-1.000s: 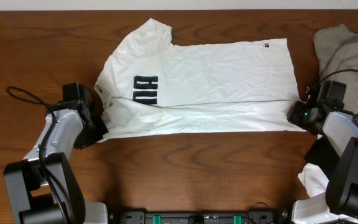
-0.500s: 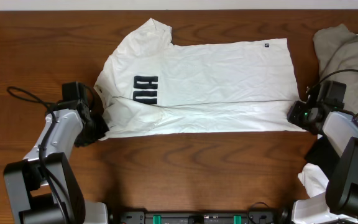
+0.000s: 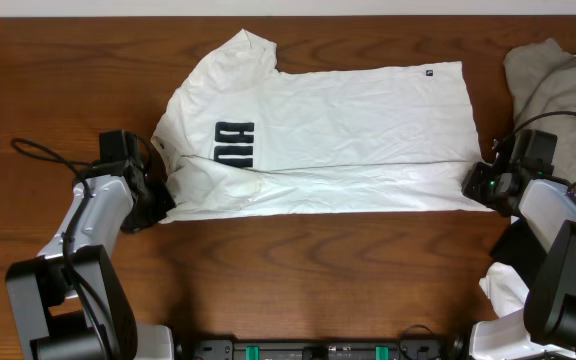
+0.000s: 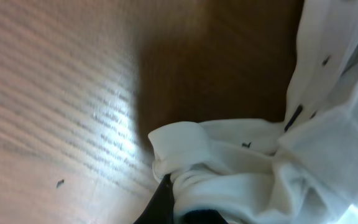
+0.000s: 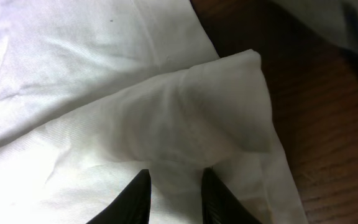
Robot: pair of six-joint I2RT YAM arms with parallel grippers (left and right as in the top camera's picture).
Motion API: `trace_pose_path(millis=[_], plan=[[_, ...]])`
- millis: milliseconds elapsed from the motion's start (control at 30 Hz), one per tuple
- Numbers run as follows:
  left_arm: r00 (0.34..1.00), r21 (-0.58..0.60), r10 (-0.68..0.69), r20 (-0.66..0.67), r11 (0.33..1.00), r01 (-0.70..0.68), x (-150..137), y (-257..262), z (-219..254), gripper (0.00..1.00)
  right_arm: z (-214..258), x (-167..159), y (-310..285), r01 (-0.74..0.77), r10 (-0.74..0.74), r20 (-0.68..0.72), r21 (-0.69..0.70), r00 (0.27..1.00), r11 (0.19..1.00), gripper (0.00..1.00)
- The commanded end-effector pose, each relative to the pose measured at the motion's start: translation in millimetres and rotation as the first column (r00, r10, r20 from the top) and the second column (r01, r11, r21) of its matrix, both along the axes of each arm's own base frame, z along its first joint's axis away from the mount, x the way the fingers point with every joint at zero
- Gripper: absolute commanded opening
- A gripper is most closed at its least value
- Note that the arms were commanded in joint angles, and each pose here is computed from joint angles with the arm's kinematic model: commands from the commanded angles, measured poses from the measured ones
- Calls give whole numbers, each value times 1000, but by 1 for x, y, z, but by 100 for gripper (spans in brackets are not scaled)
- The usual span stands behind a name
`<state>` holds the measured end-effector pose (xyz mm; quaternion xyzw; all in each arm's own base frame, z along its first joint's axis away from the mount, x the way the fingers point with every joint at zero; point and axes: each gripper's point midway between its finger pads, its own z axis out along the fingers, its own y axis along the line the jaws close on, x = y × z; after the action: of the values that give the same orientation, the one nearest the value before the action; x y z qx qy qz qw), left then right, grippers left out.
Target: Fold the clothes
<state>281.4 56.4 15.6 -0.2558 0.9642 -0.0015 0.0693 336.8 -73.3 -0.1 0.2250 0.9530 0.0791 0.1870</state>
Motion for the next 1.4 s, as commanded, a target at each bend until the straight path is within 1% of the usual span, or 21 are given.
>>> trace_pose_path(millis=[0,33,167,300,367,567,600,700,767,933,1033,1167,1233,1267,1300,1367], plan=[[998,31,-37,50,999,36,13,5,7,6,-10,-11,-1,-5,4,-46,-37,999,999,26],[997,52,-35,66,998,31,17,9,8,6,-10,-11,-1,-5,4,-47,-36,999,999,27],[995,220,-7,97,975,-14,27,40,15,6,-11,-12,-1,-6,4,-49,-36,999,999,26],[997,379,27,76,924,-54,21,68,24,6,-11,-12,-3,-6,3,-53,-47,999,999,27],[997,408,35,65,911,-58,18,73,26,6,-11,-13,-5,-2,-2,-57,-58,998,998,26],[998,405,37,49,913,-53,14,72,24,7,-11,-13,-6,0,-4,-59,-63,998,998,27],[998,405,37,49,913,-54,14,73,25,11,-11,-13,-6,0,-4,-59,-63,998,998,27],[998,418,46,47,906,-62,13,76,26,30,-11,-13,-6,0,-4,-59,-64,998,998,26],[998,418,49,44,906,-63,12,77,25,34,-11,-13,-6,0,-4,-59,-64,998,998,27],[998,417,49,43,907,-62,11,77,26,34,-11,-14,-6,0,-4,-61,-63,998,998,26],[997,412,45,64,909,-67,14,75,37,34,-12,-15,-6,0,-4,-67,-61,998,998,27],[985,412,40,165,905,-106,22,75,75,34,-12,-16,-5,-1,-4,-71,-60,997,998,26],[974,409,46,221,902,-135,23,74,92,36,-12,-16,-5,-1,-4,-72,-59,997,998,26],[964,378,58,258,913,-156,24,70,98,36,-12,-16,-5,-1,-4,-72,-59,997,998,26],[956,316,49,289,938,-144,28,59,101,35,-12,-16,-5,-1,-4,-71,-60,997,998,27],[945,181,18,327,980,-82,35,32,102,36,-12,-16,-5,0,-4,-71,-59,997,998,27]])
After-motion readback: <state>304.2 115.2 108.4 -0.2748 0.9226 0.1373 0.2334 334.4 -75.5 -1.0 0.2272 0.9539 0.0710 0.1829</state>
